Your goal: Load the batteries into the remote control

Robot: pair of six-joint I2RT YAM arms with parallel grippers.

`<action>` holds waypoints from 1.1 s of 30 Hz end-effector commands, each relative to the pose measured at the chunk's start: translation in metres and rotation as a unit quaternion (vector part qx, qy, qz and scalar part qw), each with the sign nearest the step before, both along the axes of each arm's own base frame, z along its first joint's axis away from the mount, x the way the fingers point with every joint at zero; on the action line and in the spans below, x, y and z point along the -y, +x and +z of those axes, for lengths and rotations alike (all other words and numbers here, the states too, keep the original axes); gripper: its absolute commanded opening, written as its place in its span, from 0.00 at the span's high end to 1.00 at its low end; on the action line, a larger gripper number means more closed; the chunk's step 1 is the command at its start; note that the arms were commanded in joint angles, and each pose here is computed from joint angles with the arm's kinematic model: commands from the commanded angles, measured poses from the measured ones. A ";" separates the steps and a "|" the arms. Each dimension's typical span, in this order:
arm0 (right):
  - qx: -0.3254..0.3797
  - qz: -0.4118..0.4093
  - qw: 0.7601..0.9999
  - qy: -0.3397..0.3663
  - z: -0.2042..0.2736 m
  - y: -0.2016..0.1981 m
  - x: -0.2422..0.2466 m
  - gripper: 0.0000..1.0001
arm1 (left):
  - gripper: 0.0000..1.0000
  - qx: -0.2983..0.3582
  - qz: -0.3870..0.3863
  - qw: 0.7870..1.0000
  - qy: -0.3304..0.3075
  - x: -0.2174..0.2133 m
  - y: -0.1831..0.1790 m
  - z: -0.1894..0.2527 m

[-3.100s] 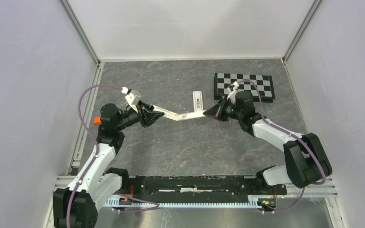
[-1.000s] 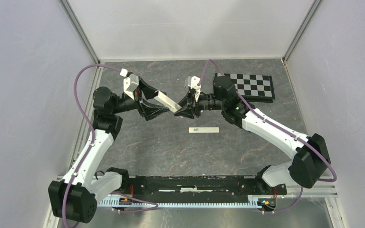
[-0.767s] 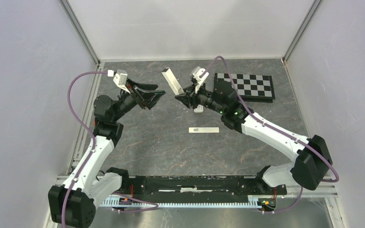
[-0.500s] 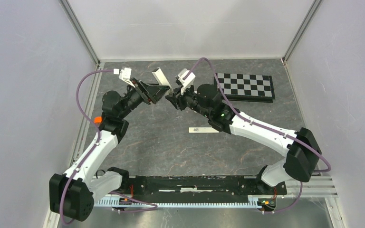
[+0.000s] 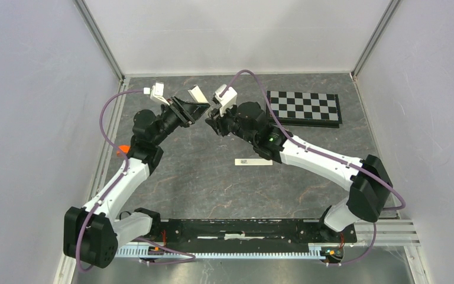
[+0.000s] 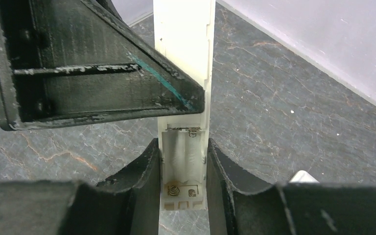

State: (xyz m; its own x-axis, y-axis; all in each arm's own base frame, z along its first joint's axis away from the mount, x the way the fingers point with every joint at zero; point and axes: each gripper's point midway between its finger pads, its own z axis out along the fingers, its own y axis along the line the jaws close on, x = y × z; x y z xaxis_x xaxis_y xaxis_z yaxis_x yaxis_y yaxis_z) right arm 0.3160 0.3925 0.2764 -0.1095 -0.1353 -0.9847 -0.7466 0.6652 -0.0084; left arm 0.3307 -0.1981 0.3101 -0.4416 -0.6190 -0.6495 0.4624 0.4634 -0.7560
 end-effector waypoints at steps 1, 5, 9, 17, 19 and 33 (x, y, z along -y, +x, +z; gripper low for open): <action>0.014 0.014 1.000 0.016 0.026 0.001 -0.010 1.00 | 0.44 0.010 0.022 1.000 0.002 -0.004 0.008 0.016; 0.006 0.013 1.000 0.011 0.024 0.001 -0.011 1.00 | 0.60 0.008 0.032 0.999 0.020 -0.007 0.011 0.011; -0.009 0.020 1.000 0.004 0.018 -0.002 -0.010 0.98 | 0.51 0.010 0.037 0.999 0.031 -0.008 0.012 0.010; -0.052 0.037 0.998 0.014 0.008 -0.004 -0.009 0.97 | 0.76 0.021 0.015 0.999 0.035 -0.002 0.012 0.009; -0.068 0.027 0.997 0.025 0.009 0.002 -0.004 0.81 | 0.92 0.018 0.012 0.999 0.042 -0.001 0.012 0.006; -0.183 -0.245 0.949 -0.074 -0.085 0.035 0.195 0.28 | 0.98 0.003 0.009 0.993 0.121 -0.017 0.017 -0.037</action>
State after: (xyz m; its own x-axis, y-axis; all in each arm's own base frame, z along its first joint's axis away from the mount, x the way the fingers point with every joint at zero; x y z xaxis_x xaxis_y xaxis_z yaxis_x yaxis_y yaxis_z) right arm 0.3433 0.2722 0.2373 -0.4030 -0.0878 -0.9110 -0.5625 0.8089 0.1709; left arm 0.3491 -0.1799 0.2675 -0.4555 -0.4962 -0.7391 0.3854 0.6384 -0.6662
